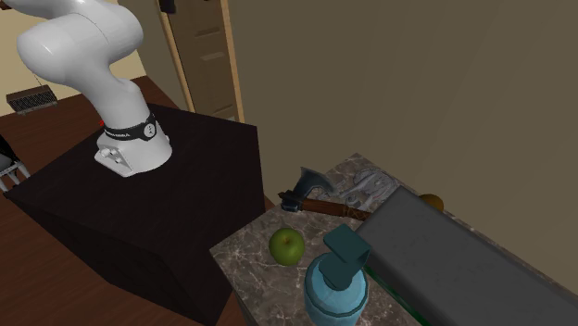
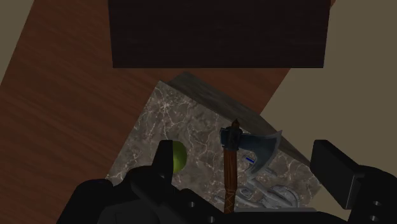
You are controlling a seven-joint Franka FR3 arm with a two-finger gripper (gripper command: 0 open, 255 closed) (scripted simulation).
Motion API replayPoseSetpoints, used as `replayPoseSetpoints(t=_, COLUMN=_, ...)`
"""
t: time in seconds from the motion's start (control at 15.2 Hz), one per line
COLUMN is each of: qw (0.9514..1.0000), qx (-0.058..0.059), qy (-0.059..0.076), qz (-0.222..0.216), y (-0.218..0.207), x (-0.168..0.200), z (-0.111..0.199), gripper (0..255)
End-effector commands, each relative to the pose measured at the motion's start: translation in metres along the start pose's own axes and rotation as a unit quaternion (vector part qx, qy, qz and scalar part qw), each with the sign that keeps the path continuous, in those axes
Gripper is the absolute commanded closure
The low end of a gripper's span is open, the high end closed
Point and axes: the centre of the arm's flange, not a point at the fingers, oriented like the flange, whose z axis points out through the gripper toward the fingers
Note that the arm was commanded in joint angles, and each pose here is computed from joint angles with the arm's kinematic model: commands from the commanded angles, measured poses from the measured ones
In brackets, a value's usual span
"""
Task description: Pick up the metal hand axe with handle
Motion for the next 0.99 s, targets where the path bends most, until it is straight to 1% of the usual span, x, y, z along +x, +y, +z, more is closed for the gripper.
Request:
replayPoseSetpoints(t=0.0, qw=1.0000, qx=0.000, qy=0.000, qz=0.000, y=0.000, x=0.000, z=0.000, gripper=0)
replayPoseSetpoints(t=0.92, qw=0.9996, qx=-0.009, qy=0.029, qz=0.000, y=-0.031, x=0.097, z=0.149, gripper=0)
